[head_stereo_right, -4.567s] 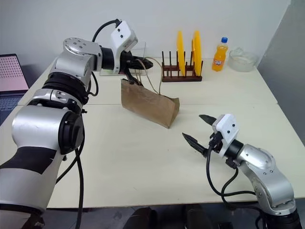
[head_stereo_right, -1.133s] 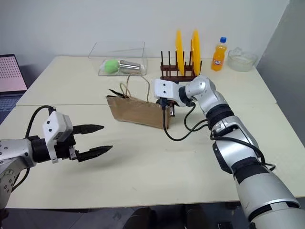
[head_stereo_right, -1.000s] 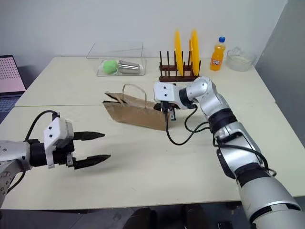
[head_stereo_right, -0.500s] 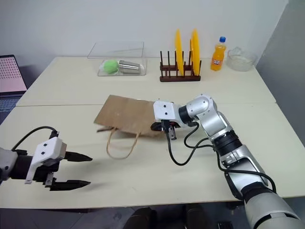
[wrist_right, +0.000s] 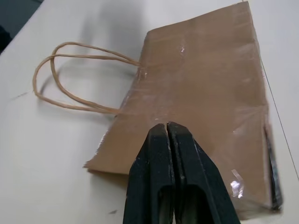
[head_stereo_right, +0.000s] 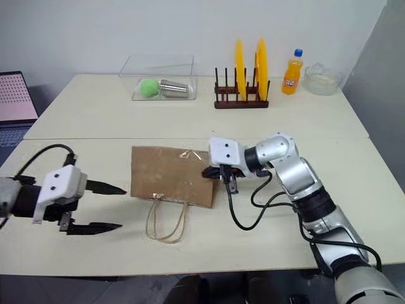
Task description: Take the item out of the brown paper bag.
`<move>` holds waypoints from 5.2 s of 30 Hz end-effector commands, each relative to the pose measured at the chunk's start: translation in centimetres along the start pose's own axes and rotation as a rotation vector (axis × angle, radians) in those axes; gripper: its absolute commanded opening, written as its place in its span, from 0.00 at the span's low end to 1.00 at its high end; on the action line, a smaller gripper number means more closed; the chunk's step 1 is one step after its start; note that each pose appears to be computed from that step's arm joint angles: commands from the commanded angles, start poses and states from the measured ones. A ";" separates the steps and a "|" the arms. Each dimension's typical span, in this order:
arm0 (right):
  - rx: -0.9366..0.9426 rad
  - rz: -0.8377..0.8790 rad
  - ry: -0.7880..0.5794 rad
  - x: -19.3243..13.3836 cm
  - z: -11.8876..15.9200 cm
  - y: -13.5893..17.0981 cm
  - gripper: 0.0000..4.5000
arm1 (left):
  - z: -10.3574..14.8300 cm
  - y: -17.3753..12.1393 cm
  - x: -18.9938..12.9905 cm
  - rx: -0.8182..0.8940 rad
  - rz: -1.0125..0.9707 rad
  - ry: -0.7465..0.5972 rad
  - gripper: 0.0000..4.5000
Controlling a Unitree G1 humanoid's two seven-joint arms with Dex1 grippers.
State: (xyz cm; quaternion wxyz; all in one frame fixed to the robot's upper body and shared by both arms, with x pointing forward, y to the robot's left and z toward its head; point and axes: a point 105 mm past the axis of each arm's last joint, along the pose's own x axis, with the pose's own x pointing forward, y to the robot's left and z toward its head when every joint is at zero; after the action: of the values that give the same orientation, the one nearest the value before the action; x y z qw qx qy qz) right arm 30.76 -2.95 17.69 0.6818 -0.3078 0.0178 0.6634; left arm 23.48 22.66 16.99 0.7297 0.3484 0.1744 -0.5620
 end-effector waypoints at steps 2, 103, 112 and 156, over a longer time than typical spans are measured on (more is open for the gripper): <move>0.059 -0.050 -0.070 -1.4 1.4 1.5 0.00 | 0.2 0.5 1.6 0.229 0.012 0.006 0.94; -0.649 -0.254 0.033 10.3 -1.5 6.4 0.14 | 6.8 8.3 6.8 0.128 0.043 -0.334 0.00; -0.617 -0.233 0.047 10.7 -2.5 7.1 0.01 | 9.0 10.1 6.3 0.065 0.107 -0.393 0.00; -0.067 -0.018 -0.239 -1.2 6.6 4.8 0.45 | 10.9 11.7 2.9 0.024 0.168 -0.493 0.00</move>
State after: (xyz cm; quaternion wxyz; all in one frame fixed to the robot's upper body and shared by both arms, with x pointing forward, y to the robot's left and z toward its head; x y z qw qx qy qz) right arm 24.03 -1.26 20.35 0.6761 -0.2638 -0.0778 0.6836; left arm 34.16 13.92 24.93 0.7870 0.2144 -0.0206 -0.5782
